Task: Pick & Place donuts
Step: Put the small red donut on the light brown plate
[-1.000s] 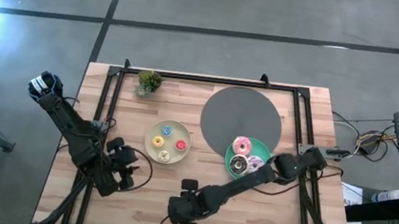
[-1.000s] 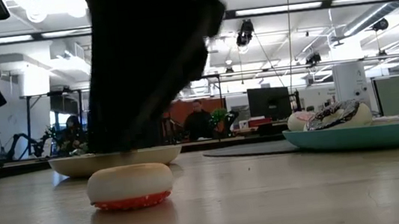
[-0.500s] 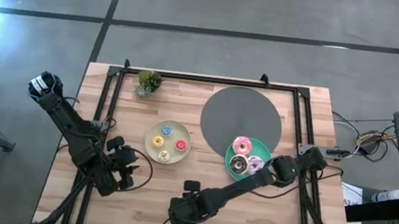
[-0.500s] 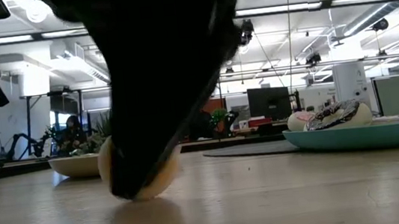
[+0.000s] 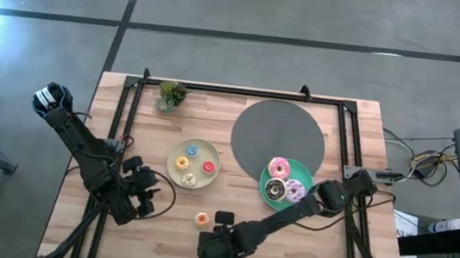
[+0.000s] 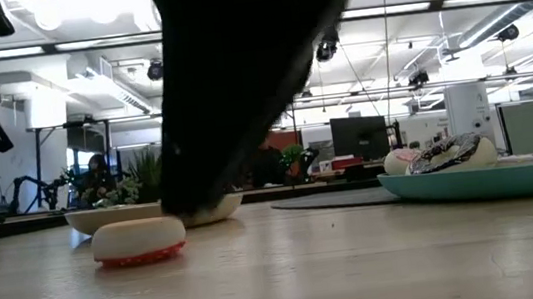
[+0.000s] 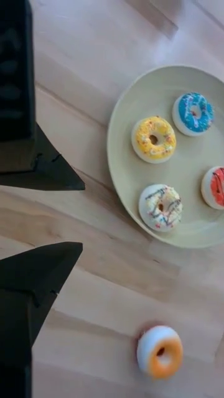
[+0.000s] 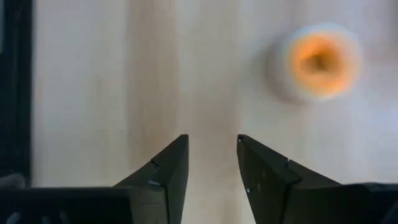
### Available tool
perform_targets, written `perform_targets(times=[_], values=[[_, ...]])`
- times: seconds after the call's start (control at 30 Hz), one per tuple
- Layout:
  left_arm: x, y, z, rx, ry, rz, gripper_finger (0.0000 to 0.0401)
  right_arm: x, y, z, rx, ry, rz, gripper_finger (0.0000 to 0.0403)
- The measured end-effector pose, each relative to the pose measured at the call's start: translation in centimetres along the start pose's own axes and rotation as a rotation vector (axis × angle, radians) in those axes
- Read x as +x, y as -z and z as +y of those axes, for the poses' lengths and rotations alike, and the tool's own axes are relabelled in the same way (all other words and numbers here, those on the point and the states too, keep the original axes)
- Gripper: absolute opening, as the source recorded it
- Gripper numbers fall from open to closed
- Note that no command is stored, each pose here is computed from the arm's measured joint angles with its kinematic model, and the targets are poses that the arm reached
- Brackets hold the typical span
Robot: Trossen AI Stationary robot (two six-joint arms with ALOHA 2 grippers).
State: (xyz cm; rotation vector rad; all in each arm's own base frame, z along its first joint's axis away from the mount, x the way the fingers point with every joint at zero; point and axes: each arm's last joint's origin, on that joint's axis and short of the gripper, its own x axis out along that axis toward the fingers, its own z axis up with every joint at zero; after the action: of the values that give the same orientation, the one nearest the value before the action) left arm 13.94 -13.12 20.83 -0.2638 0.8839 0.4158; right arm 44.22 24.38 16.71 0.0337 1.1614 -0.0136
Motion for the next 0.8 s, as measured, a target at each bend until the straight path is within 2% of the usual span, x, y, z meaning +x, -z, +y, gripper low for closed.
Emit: perform_targets(times=[0.13,0.23,0.4,0.53,0.8], values=[[0.2,0.3,0.1,-0.011,0.002,0.016,0.0119,-1.1,-1.4,-1.7,0.132,0.091,-0.089,0.0125],[0.3,0.3,0.0,-0.017,0.008,0.016,0.0119,-0.4,-2.2,-3.8,0.213,0.110,-0.085,0.0125],[0.3,0.2,0.0,-0.019,0.010,0.014,0.0119,1.6,-3.3,-6.8,0.335,0.005,-0.052,0.0125],[0.3,0.2,0.0,-0.026,0.013,0.014,0.0119,2.6,-3.3,-7.8,0.359,-0.024,-0.015,0.0125],[0.3,0.2,0.0,-0.029,0.014,0.013,0.0119,2.9,-3.1,-7.9,0.352,-0.050,0.005,0.0124]])
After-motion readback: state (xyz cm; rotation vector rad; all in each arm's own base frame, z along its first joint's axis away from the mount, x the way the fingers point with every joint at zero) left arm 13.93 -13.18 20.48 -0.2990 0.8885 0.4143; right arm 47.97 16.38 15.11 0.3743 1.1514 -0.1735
